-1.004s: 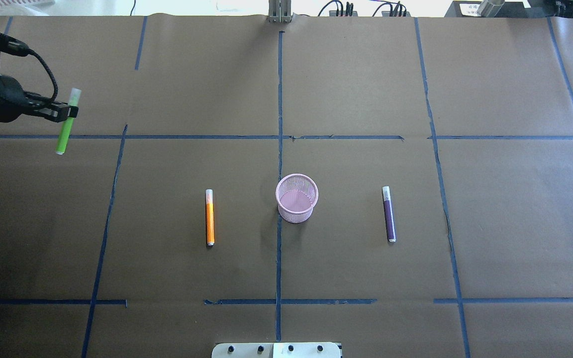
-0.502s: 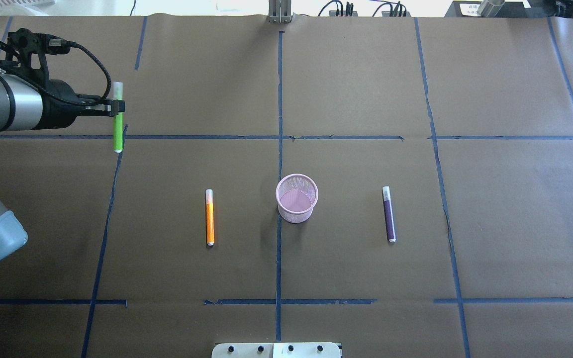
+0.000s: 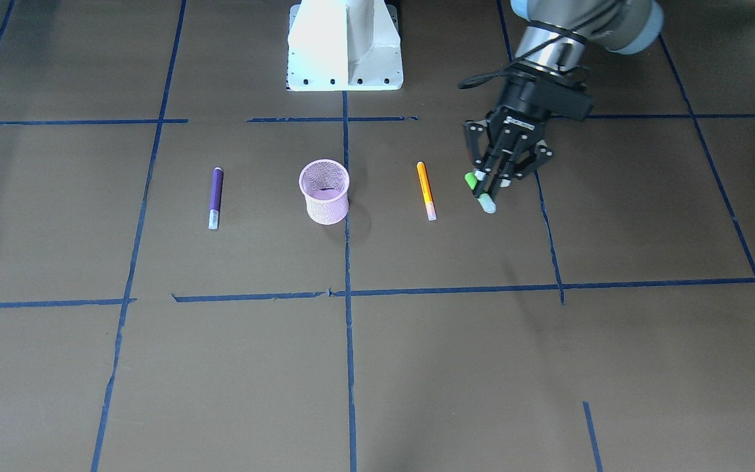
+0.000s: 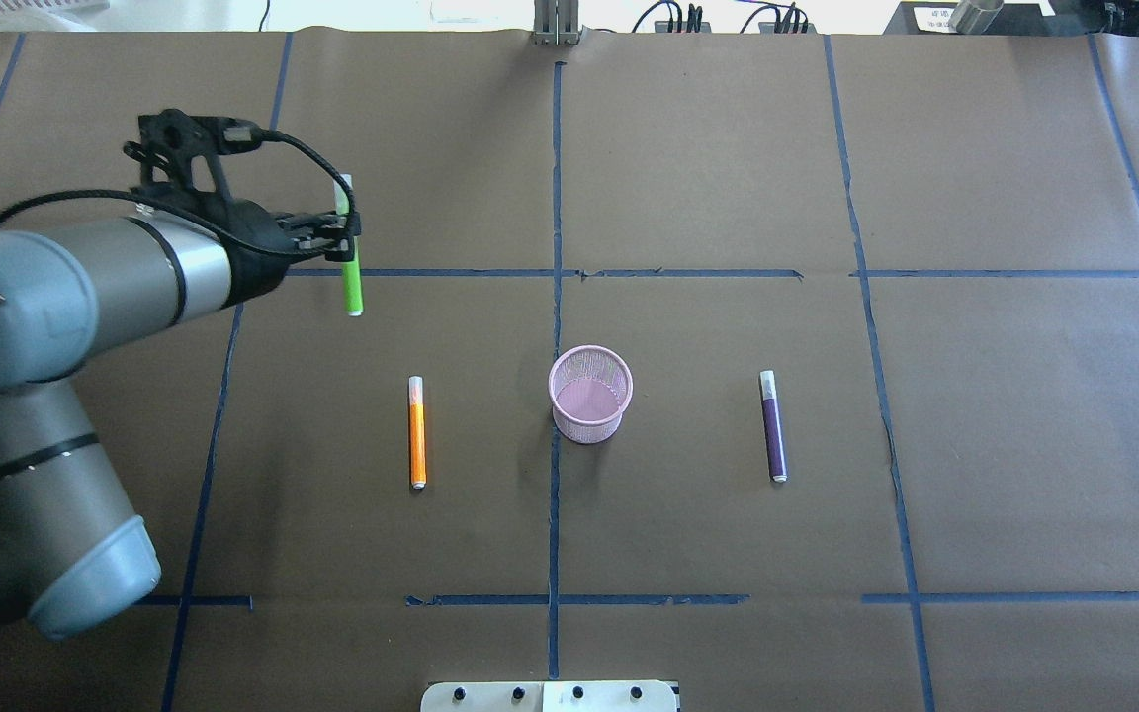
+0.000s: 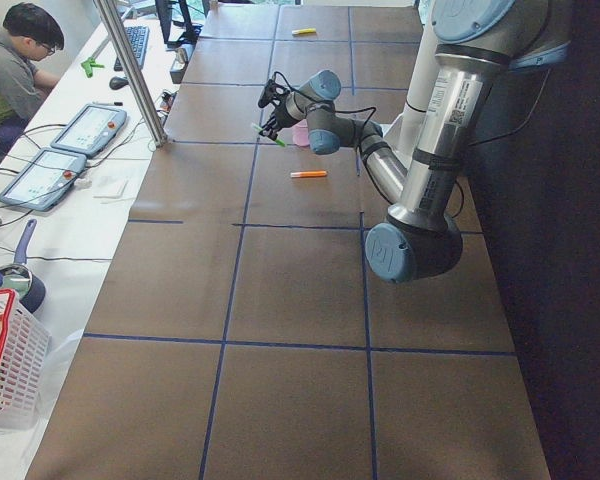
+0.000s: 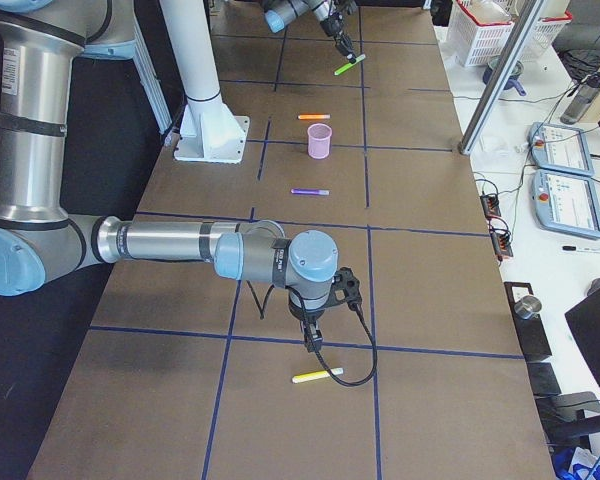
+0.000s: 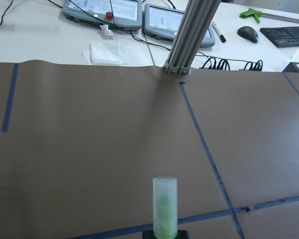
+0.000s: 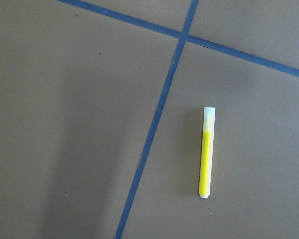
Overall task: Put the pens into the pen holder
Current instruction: 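Lift the green marker upright with the left gripper toward the pen cup, then lower the green marker into the pink pen cup and open left gripper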
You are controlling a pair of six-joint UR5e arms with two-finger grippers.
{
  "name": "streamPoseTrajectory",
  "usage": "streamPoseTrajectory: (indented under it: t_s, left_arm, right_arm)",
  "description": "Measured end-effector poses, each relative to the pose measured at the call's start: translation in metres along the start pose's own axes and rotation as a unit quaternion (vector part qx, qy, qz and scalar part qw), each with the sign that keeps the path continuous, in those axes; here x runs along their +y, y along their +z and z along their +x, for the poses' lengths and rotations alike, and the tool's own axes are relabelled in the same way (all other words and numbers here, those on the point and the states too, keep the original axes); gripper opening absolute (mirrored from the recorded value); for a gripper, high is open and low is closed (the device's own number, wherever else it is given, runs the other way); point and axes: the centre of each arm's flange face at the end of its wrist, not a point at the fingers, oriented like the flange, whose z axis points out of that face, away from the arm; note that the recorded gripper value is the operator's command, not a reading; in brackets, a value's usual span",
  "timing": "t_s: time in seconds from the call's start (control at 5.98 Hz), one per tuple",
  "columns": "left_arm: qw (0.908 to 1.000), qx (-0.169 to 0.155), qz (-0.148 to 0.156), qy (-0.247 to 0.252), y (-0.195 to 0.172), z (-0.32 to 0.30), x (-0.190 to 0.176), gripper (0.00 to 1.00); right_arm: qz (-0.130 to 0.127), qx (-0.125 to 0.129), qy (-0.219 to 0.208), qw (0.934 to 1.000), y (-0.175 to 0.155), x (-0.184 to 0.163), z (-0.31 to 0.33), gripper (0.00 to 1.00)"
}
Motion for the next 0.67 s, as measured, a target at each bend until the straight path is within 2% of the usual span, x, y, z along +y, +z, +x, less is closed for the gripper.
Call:
streamPoseTrajectory:
  t_s: [0.33,0.67]
  left_arm:
    - [0.9994,-0.021,0.013,-0.023,0.01,0.097,0.05,0.0]
    - [0.9972,-0.033,0.029,-0.06,0.04,0.162,0.078,0.0]
  right_arm:
    - [0.0,0.0,0.0,1.0,0.0,0.0,0.0,1.0]
    - [-0.001,0.0,0.001,1.0,0.001,0.0,0.001,1.0]
